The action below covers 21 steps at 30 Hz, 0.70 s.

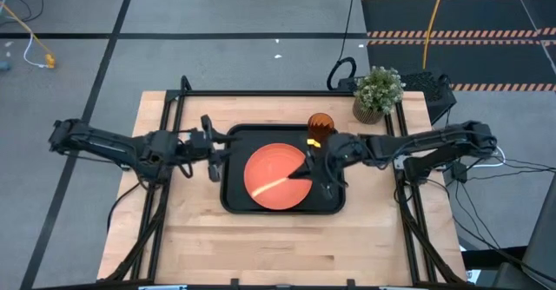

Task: Pick and place plate/cup/fork/spoon on tray
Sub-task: Put the orange fork on the black serving tray to the left of the orange plate

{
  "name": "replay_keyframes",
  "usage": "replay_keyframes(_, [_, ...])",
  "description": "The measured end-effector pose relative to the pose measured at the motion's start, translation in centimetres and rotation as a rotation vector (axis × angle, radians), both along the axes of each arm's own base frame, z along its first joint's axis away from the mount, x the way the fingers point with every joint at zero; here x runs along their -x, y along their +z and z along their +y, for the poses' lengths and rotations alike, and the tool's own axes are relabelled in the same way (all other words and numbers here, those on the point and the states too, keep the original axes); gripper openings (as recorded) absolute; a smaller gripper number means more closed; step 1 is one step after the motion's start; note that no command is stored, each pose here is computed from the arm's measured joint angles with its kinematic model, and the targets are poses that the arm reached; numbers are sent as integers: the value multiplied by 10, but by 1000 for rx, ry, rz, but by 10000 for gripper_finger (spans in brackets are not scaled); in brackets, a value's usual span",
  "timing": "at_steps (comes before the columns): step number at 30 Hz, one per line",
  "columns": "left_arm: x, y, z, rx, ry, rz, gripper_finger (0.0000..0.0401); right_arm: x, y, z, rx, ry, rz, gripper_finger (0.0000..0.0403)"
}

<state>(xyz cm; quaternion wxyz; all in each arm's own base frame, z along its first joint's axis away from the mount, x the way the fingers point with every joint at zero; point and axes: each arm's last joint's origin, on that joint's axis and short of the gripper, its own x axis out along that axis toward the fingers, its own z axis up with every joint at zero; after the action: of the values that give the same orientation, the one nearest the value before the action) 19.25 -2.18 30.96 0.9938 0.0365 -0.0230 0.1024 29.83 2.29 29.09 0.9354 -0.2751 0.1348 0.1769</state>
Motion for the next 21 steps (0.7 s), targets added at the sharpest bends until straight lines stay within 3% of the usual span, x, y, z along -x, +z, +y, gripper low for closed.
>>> replay_keyframes(12, [22, 11, 22, -91, 124, -12, 120, -53, 2, -47, 41, 70, 35, 0])
replay_keyframes(21, [31, 10, 32, -50, 174, 14, 120, -96, -16, -81, -25, 187, 42, 0])
